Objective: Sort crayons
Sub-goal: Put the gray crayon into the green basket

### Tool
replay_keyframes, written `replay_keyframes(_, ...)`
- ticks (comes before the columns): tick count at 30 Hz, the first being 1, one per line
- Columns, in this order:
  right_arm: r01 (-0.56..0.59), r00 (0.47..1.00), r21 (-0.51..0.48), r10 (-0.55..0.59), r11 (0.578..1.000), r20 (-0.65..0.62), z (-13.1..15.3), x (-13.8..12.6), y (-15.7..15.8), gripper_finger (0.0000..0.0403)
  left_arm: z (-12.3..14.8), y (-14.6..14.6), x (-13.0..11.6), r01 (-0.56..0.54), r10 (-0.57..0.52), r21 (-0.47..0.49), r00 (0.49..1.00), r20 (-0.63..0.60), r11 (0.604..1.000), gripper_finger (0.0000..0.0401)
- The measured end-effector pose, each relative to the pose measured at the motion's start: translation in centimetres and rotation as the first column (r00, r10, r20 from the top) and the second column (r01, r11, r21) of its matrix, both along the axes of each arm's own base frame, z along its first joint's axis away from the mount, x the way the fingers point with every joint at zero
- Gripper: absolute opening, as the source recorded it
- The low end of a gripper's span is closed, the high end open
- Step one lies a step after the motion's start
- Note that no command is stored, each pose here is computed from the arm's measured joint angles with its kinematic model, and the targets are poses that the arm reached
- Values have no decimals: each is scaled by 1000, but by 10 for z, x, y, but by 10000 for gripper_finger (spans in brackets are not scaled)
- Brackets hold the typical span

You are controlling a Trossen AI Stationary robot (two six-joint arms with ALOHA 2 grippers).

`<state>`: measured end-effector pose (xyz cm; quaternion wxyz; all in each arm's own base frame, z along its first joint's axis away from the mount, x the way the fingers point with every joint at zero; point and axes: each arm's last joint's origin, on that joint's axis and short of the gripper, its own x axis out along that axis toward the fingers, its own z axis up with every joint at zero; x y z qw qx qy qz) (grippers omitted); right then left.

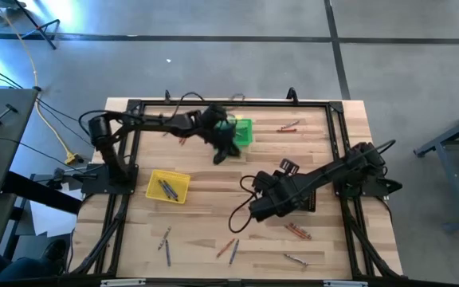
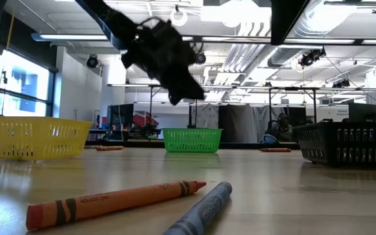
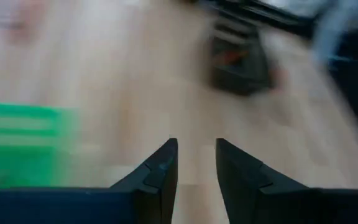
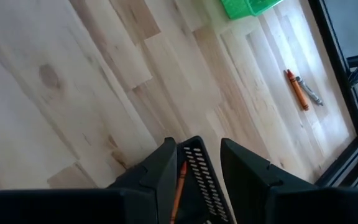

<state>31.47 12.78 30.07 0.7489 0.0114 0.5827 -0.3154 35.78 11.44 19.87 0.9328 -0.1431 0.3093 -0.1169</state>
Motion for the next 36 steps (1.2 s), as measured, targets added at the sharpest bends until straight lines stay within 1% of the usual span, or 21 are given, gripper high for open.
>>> replay_keyframes(2, 2, 1000, 4, -2, 1000, 5, 0, -1, 3, 117, 4, -23, 1, 72, -73, -21, 997, -26, 997, 90)
replay_keyframes(4, -2, 1000, 9, 2, 1000, 8, 0, -3, 8, 117, 6, -49, 0, 131, -131, -2, 989, -70, 991, 90)
replay_keyframes(7, 10, 1000, 18, -10, 1000, 21, 0, -6, 14, 117, 6, -87, -3, 193, -186, 33, 970, -159, 981, 90)
replay_keyframes(9, 20, 999, 29, -21, 999, 31, 0, -8, 19, 117, 8, -109, -8, 222, -204, 64, 956, -213, 973, 90)
replay_keyframes(11, 44, 998, 46, -46, 998, 44, -1, -11, 24, 117, 10, -126, -13, 229, -195, 107, 945, -261, 967, 90)
replay_keyframes(14, 108, 991, 83, -114, 991, 71, -1, -16, 33, 117, 15, -149, -25, 240, -179, 154, 927, -330, 959, 90)
replay_keyframes(16, 154, 982, 109, -164, 982, 92, -1, -19, 40, 117, 20, -161, -33, 247, -175, 166, 916, -360, 955, 90)
replay_keyframes(19, 203, 968, 144, -220, 969, 117, -1, -27, 53, 117, 28, -177, -40, 250, -174, 184, 919, -354, 950, 90)
replay_keyframes(22, 271, 949, 190, -296, 944, 113, -6, -36, 65, 117, 37, -190, -45, 266, -199, 186, 927, -317, 946, 90)
replay_keyframes(24, 340, 927, 225, -366, 913, 82, -15, -42, 73, 117, 42, -198, -50, 277, -215, 181, 929, -301, 944, 90)
replay_keyframes(26, 395, 909, 275, -417, 877, 22, -30, -47, 81, 117, 47, -204, -53, 270, -215, 175, 935, -281, 947, 90)
replay_keyframes(28, 422, 900, 324, -435, 847, -34, -45, -51, 89, 117, 51, -210, -57, 265, -212, 175, 939, -272, 948, 90)
replay_keyframes(30, 438, 893, 346, -445, 830, -64, -59, -56, 95, 117, 55, -216, -60, 254, -203, 190, 947, -251, 948, 90)
replay_keyframes(34, 462, 879, 358, -473, 811, -62, -78, -67, 105, 117, 59, -226, -65, 228, -177, 214, 956, -234, 950, 90)
replay_keyframes(36, 472, 871, 394, -486, 789, -70, -85, -71, 112, 117, 59, -232, -67, 222, -171, 208, 957, -235, 953, 90)
